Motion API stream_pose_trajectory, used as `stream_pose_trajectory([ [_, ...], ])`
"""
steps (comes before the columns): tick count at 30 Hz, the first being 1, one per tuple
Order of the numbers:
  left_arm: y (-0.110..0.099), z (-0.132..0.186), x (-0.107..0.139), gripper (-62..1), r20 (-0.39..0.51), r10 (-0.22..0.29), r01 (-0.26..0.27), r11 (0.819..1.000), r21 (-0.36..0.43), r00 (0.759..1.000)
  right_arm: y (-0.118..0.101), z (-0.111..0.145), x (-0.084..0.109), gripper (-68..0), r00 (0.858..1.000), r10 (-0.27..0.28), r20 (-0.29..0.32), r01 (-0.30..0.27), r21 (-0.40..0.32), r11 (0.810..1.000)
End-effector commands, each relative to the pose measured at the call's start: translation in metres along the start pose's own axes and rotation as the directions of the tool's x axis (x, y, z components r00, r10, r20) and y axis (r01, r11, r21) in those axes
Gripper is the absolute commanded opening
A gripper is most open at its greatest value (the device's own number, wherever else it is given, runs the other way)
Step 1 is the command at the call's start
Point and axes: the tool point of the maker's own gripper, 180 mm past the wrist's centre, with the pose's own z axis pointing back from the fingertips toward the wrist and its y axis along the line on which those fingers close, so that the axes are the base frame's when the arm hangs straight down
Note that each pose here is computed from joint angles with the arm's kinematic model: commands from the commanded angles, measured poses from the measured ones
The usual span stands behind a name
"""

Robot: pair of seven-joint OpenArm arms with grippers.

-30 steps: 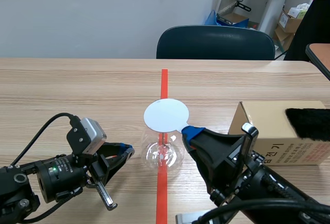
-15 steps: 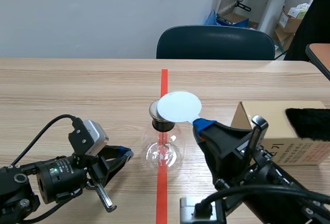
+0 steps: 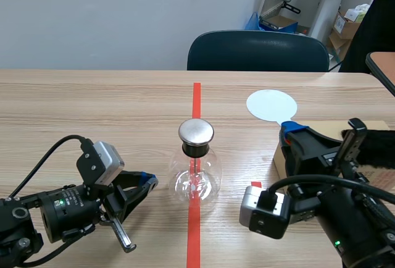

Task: Do the electroscope experiment

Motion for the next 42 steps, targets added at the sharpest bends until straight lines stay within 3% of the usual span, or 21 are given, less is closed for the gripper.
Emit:
stream_pose_trajectory([
  [1, 0.003, 0.001, 0.009, -58.1, 0.032, 0.000, 0.000, 1.000, 0.002, 0.999, -0.008, -0.003, -0.005, -66.5, 1.000, 0.003, -0.019, -0.003, -0.029, 1.000],
  [10, -0.003, 0.002, 0.008, -58.1, 0.032, 0.026, -0.025, 0.999, -0.038, 0.999, -0.009, -0.005, -0.007, -66.5, 1.000, 0.005, -0.025, -0.005, -0.033, 0.999],
  [22, -0.003, 0.001, 0.009, -58.2, 0.032, 0.026, -0.025, 0.999, -0.038, 0.999, -0.011, -0.008, 0.017, -66.5, 0.993, 0.017, 0.119, -0.012, -0.042, 0.999],
  [26, -0.003, 0.001, 0.009, -58.2, 0.032, 0.026, -0.025, 0.999, -0.038, 0.999, -0.011, -0.006, 0.032, -66.5, 0.980, 0.019, 0.198, -0.011, -0.042, 0.999],
  [32, -0.003, 0.001, 0.008, -58.2, 0.029, 0.026, -0.025, 0.999, -0.038, 0.999, -0.010, 0.000, 0.054, -66.5, 0.948, 0.020, 0.317, -0.008, -0.038, 0.999],
  [38, -0.003, 0.001, 0.008, -58.2, 0.029, 0.026, -0.025, 0.999, -0.038, 0.999, -0.008, 0.004, 0.069, -66.5, 0.922, 0.008, 0.388, 0.001, -0.023, 1.000],
  [42, -0.003, 0.001, 0.008, -58.2, 0.028, 0.026, -0.025, 0.999, -0.038, 0.999, -0.005, 0.006, 0.072, -66.5, 0.914, -0.001, 0.407, 0.003, -0.004, 1.000],
])
